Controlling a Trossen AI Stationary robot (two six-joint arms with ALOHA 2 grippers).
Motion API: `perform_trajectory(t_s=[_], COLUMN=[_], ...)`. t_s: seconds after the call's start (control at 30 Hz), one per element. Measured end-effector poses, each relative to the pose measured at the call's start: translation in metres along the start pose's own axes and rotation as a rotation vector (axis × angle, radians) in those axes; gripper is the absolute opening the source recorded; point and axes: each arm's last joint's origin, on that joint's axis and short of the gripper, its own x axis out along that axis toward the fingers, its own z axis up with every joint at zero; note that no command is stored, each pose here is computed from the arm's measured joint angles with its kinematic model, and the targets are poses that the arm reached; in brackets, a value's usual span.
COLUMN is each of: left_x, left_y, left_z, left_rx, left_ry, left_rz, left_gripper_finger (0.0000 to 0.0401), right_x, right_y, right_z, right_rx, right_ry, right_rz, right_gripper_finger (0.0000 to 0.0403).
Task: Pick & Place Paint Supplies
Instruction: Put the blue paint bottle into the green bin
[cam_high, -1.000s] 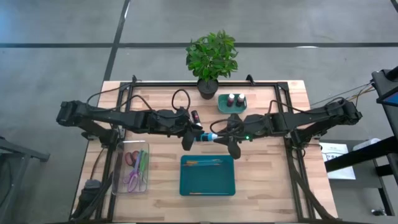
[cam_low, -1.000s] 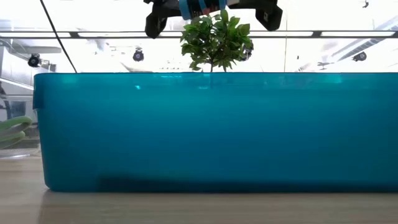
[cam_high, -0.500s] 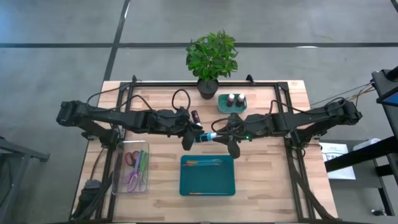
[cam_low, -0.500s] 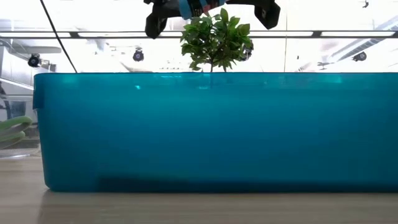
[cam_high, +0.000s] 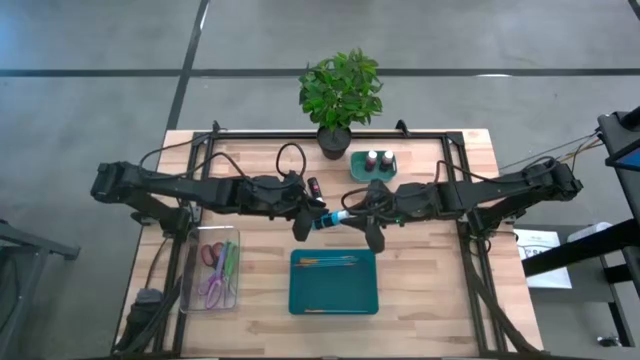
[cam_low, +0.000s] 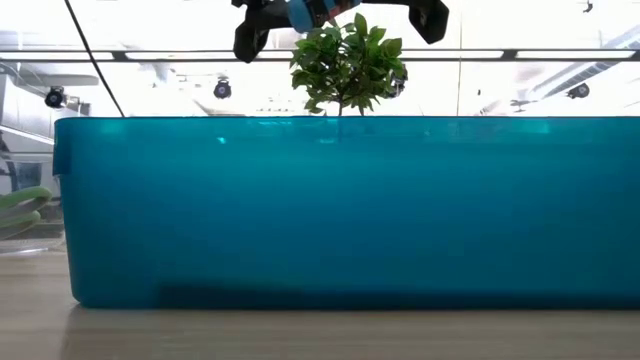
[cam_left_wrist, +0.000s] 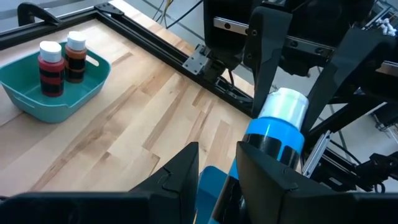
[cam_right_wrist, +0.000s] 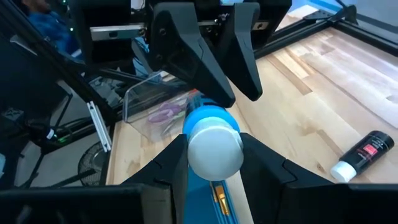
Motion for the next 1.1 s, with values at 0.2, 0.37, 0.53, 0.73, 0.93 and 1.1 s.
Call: perform_trajectory(t_s=[0.2, 0.37, 0.53, 0.73, 0.93, 1.1], left_x=[0.000, 0.000, -0.001, -0.007, -0.017, -0.026], left_y=[0.000, 0.000, 0.000, -0.001, -0.001, -0.002], left_z=[0.000, 0.000, 0.001, 0.003, 0.007, 0.009], left_rx=[-0.001, 0.002, 0.013, 0.044, 0.063, 0.063], left_ry=[-0.003, -0.005, -0.008, -0.018, -0.021, -0.024], left_rz=[-0.002, 0.000, 0.000, -0.006, -0.003, -0.004], left_gripper_finger=[0.0116, 0.0116, 0.0116, 0.0116, 0.0116, 0.0116], right_x=[0.000, 0.000, -0.001, -0.004, -0.017, -0.038], right_y=[0.001, 0.001, 0.001, 0.000, -0.003, -0.012], right_z=[0.004, 0.004, 0.004, 0.001, -0.001, -0.005], right_rx=[0.008, 0.010, 0.032, 0.047, 0.066, 0.113], right_ry=[-0.045, -0.053, -0.053, -0.024, 0.032, 0.093], right_rz=[-0.004, -0.009, -0.009, -0.033, -0.065, -0.185], right_gripper_finger=[0.0107, 0.0107, 0.0107, 0.0107, 0.0107, 0.0107])
